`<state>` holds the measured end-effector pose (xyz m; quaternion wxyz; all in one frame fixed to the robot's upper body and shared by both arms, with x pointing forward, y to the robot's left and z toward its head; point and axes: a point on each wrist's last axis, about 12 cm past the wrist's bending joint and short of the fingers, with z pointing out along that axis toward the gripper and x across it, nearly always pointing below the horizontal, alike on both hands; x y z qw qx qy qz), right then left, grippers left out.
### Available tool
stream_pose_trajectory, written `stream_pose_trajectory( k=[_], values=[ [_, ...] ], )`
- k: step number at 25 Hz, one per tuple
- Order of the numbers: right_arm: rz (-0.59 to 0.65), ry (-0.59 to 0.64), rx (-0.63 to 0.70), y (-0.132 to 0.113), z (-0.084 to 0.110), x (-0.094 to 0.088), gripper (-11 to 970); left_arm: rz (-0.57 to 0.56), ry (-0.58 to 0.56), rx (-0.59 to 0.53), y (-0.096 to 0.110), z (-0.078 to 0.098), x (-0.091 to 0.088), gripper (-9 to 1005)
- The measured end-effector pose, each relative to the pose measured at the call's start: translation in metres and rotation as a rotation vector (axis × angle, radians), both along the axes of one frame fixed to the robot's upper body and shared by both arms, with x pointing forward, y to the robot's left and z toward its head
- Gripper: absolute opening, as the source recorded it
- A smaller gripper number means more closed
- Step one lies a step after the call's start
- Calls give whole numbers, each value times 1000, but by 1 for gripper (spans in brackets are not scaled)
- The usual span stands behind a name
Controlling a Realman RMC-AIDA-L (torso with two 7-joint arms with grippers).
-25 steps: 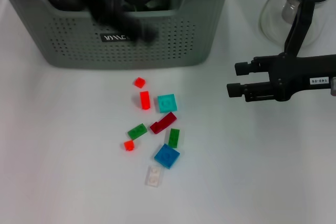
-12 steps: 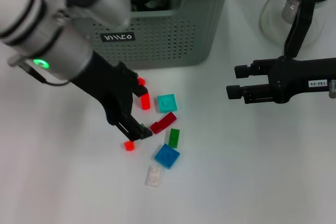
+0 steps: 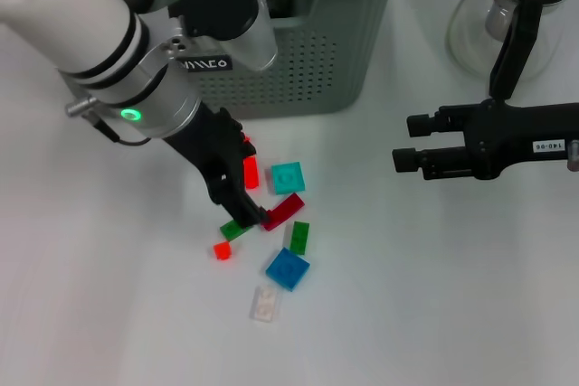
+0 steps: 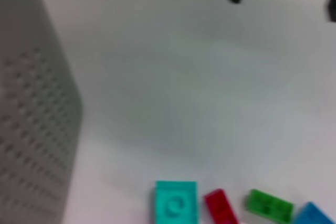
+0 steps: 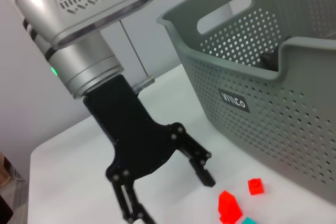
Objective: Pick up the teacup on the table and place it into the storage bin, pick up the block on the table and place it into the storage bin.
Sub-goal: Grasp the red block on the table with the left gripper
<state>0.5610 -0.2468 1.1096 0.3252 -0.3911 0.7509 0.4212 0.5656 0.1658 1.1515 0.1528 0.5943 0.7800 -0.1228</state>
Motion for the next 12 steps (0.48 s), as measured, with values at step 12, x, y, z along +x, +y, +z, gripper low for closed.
stream_pose_trajectory(
  k=[12],
  values=[
    [-6,1,-4,-1,-2,1,748,12,-63,102,-13,-16,16,902]
  ],
)
